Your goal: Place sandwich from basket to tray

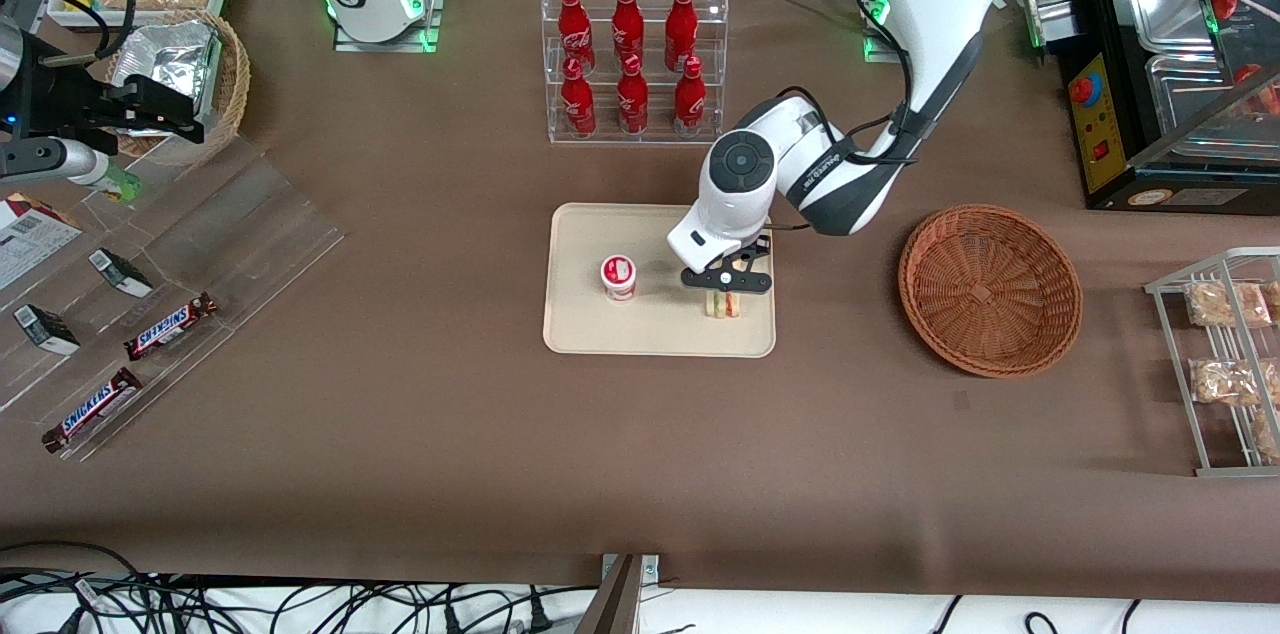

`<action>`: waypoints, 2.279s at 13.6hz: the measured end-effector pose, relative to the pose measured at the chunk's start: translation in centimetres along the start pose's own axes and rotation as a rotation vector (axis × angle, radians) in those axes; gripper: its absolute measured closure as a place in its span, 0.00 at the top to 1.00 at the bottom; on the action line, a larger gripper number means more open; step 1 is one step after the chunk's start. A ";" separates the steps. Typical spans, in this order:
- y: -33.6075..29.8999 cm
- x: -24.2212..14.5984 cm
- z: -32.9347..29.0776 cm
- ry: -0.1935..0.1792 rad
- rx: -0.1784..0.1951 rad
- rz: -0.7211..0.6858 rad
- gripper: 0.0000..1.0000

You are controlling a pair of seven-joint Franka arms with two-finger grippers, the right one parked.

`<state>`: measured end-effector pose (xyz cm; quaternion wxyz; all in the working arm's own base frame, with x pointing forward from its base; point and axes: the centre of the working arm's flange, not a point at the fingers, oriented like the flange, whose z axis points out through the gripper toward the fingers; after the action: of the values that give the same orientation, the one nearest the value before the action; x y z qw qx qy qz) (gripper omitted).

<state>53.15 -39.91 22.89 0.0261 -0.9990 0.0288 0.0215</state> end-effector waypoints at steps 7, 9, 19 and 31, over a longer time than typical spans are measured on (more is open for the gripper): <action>1.7 0.3 -2.3 0.061 -0.022 -0.136 0.82; 0.8 1.5 -6.5 0.125 -0.045 -0.168 1.00; -13.0 6.6 -25.6 0.224 0.014 -0.475 1.00; -24.3 7.9 -32.2 0.166 -0.058 -0.510 1.00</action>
<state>63.78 -17.80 55.91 -0.0004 -0.9727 -0.2222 -0.0669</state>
